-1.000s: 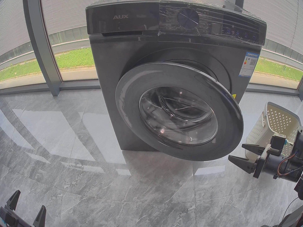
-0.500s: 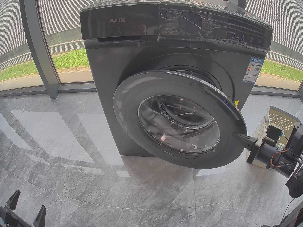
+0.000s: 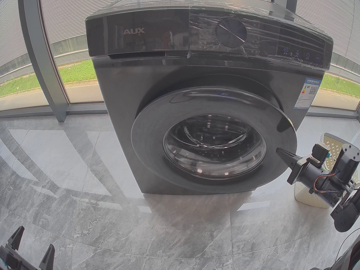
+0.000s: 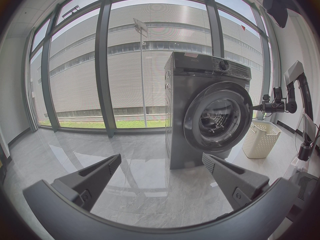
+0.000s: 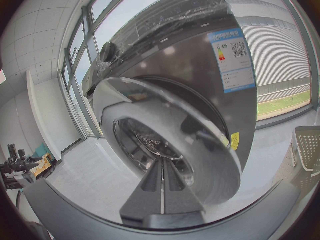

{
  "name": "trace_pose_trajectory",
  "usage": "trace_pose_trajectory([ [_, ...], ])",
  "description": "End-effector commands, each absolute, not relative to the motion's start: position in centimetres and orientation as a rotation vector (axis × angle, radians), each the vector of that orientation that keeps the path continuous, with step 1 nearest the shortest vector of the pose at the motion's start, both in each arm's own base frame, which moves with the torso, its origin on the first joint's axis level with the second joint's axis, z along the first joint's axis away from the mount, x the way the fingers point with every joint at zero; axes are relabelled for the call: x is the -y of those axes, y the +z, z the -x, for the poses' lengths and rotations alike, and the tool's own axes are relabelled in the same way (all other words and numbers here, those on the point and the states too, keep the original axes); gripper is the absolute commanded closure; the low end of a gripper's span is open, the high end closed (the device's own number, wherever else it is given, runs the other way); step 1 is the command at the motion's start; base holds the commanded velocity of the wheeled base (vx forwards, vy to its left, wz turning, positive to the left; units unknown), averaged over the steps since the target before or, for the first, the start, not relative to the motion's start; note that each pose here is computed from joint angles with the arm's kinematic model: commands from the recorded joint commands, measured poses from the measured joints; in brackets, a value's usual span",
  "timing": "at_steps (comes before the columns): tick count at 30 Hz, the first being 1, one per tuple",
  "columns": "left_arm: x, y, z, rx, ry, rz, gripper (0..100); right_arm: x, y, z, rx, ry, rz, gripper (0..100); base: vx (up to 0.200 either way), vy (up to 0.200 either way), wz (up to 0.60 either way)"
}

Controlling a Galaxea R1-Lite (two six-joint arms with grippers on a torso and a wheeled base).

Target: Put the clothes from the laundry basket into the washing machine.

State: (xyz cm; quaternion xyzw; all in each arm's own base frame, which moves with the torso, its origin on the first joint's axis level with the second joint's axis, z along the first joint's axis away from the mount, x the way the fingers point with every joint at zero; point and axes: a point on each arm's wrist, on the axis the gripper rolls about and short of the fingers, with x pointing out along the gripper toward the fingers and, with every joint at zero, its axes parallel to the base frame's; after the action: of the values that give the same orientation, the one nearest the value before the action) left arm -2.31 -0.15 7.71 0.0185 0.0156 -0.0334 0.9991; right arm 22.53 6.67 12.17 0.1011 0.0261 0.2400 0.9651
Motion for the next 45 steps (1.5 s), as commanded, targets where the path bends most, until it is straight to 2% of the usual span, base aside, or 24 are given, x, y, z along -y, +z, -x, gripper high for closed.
trace_pose_trajectory([
  [1, 0.1, 7.2, 2.3, -0.037, -0.067, -0.034, 0, -7.2, 11.4, -21.7, -0.101, 0.518, -0.201, 100, 0.000, -0.200, 0.00],
  [6, 0.1, 7.2, 2.3, -0.037, -0.065, -0.032, 0, -8.5, 11.1, -20.9, -0.122, 0.583, -0.197, 100, 0.000, -0.200, 0.00],
  [15, 0.1, 7.2, 2.3, -0.037, -0.067, -0.040, 0, -8.9, 11.9, -20.7, -0.084, 0.605, -0.202, 100, 0.000, 0.000, 0.00],
  [19, 0.1, 7.2, 2.3, -0.037, -0.067, -0.037, 0, -9.2, 12.4, -20.9, -0.059, 0.613, -0.205, 100, 0.200, 0.000, 0.00],
  [27, 0.1, 7.2, 2.3, -0.037, -0.065, -0.036, 0, -9.3, 13.0, -21.4, -0.027, 0.603, -0.215, 100, 0.200, 0.000, 0.00],
  [33, 0.1, 7.2, 2.3, -0.037, -0.063, -0.031, 0, -9.3, 13.9, -22.4, 0.024, 0.527, -0.230, 100, 0.000, 0.000, 0.00],
  [36, 0.1, 7.2, 2.3, -0.037, -0.063, -0.031, 0, -9.3, 14.0, -22.4, 0.030, 0.520, -0.230, 100, 0.000, -0.200, 0.00],
  [45, 0.1, 7.2, 2.3, -0.037, -0.065, -0.039, 0, -10.1, 13.5, -20.2, -0.012, 0.605, -0.221, 100, 0.000, 0.000, 0.00],
])
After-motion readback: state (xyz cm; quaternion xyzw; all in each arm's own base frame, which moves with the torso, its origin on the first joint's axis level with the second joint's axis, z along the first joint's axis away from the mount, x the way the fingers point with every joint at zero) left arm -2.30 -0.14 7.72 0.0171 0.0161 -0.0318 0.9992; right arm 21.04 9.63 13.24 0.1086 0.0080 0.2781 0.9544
